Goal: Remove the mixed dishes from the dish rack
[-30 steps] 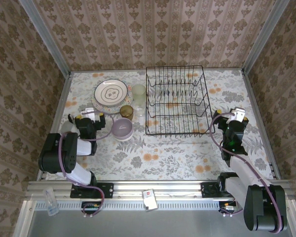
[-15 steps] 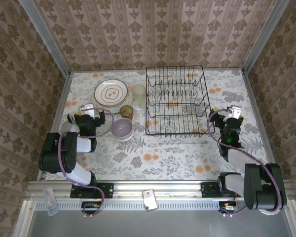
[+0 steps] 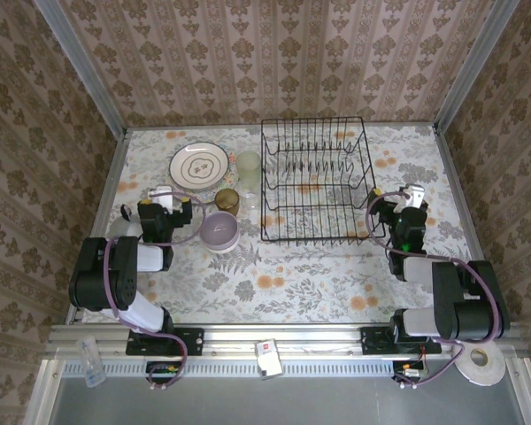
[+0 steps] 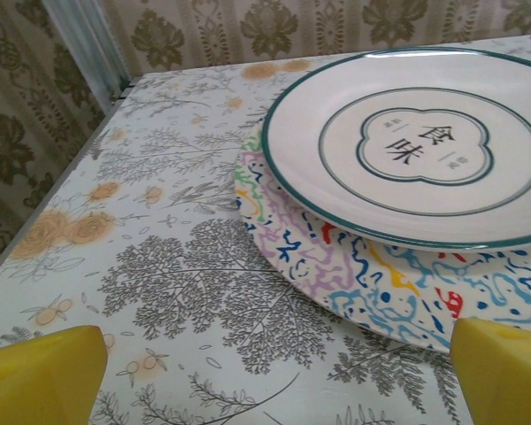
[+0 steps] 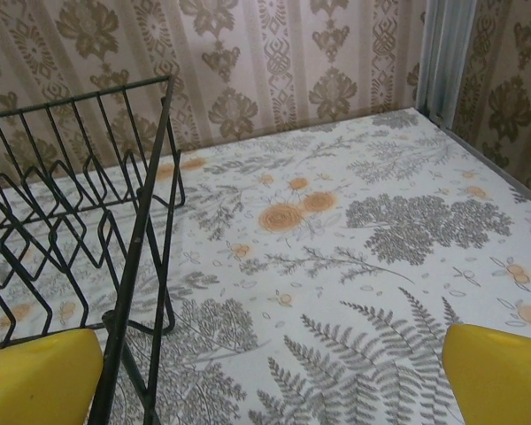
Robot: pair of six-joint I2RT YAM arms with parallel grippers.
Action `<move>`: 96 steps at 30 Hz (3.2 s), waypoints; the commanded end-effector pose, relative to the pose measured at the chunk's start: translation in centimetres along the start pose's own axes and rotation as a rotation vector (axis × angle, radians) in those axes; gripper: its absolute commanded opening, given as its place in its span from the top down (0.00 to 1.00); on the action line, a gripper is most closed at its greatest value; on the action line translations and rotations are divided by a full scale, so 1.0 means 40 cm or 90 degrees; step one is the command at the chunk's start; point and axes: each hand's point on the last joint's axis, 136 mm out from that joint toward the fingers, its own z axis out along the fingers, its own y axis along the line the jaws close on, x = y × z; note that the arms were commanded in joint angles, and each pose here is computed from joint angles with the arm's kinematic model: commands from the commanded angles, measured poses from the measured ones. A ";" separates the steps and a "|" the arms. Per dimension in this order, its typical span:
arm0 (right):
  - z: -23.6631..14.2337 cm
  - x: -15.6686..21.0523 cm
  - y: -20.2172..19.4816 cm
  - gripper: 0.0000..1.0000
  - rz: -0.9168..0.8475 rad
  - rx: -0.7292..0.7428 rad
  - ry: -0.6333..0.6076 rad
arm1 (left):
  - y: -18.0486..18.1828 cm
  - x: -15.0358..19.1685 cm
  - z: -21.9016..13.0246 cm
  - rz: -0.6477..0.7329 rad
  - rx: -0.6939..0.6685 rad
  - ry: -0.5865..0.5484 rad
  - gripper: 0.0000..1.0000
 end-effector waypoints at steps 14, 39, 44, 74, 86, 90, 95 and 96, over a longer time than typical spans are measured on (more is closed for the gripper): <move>0.061 0.085 0.054 0.00 -0.071 -0.028 0.087 | 0.060 -0.004 -0.015 -0.048 -0.055 -0.025 0.00; 0.067 0.086 0.057 0.00 -0.078 -0.021 0.095 | 0.032 -0.012 0.000 0.001 -0.068 -0.004 0.00; 0.067 0.086 0.058 0.00 -0.080 -0.023 0.096 | 0.026 -0.013 0.001 0.006 -0.063 -0.004 0.00; 0.069 0.085 0.062 0.00 -0.085 -0.022 0.096 | -0.004 -0.014 0.009 0.011 0.005 0.002 0.00; 0.069 0.085 0.062 0.00 -0.086 -0.023 0.096 | -0.004 -0.013 0.010 0.010 0.007 0.003 0.00; 0.069 0.087 0.062 0.00 -0.086 -0.022 0.097 | -0.004 -0.012 0.010 0.010 0.008 0.004 0.00; 0.070 0.085 0.063 0.00 -0.087 -0.023 0.097 | -0.005 -0.012 0.011 0.010 0.009 0.004 0.00; 0.069 0.086 0.064 0.00 -0.087 -0.024 0.097 | -0.004 -0.013 0.010 0.010 0.009 0.004 0.00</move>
